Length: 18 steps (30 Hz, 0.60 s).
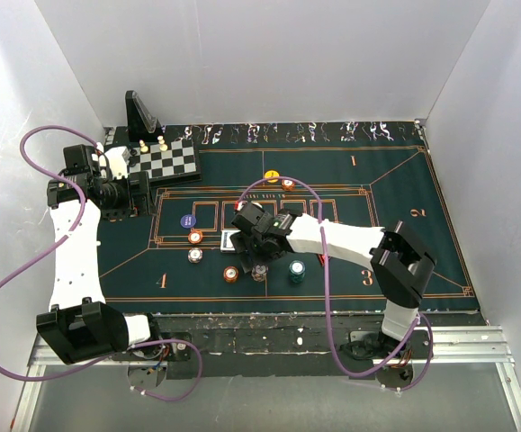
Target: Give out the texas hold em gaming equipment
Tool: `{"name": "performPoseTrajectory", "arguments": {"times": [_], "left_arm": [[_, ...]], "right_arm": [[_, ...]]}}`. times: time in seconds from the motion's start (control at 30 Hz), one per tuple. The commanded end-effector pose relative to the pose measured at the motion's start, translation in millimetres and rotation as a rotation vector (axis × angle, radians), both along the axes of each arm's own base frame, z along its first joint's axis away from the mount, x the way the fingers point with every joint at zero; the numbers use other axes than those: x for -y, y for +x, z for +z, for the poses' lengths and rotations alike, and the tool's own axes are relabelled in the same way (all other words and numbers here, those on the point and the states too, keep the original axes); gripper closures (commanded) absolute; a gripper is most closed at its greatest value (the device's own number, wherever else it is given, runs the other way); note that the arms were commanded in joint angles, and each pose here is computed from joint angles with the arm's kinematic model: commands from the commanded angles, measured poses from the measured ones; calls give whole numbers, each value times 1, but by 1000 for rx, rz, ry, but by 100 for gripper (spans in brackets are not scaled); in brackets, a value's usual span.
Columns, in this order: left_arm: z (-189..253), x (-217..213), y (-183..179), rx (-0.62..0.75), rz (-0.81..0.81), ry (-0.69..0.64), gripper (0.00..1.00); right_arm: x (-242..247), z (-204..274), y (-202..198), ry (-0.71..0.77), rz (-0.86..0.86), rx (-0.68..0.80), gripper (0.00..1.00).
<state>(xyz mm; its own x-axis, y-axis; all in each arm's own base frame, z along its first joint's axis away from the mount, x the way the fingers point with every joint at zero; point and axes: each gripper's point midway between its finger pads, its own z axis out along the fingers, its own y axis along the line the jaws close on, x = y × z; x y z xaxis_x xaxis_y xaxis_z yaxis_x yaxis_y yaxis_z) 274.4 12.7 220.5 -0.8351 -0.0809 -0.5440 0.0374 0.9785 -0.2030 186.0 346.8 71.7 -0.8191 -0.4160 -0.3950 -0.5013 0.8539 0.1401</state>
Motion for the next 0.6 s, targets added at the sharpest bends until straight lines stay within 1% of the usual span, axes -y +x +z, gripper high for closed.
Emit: {"name": "performPoseTrajectory", "arguments": {"times": [0.0, 0.17, 0.57], "left_arm": [[8, -2, -3, 41, 2, 12, 2], [8, -3, -2, 40, 8, 19, 2], [9, -4, -2, 44, 14, 23, 2]], "right_arm": [[-5, -9, 3, 3, -6, -4, 22], [-3, -19, 3, -15, -6, -16, 25], [1, -25, -1, -12, -14, -29, 41]]}}
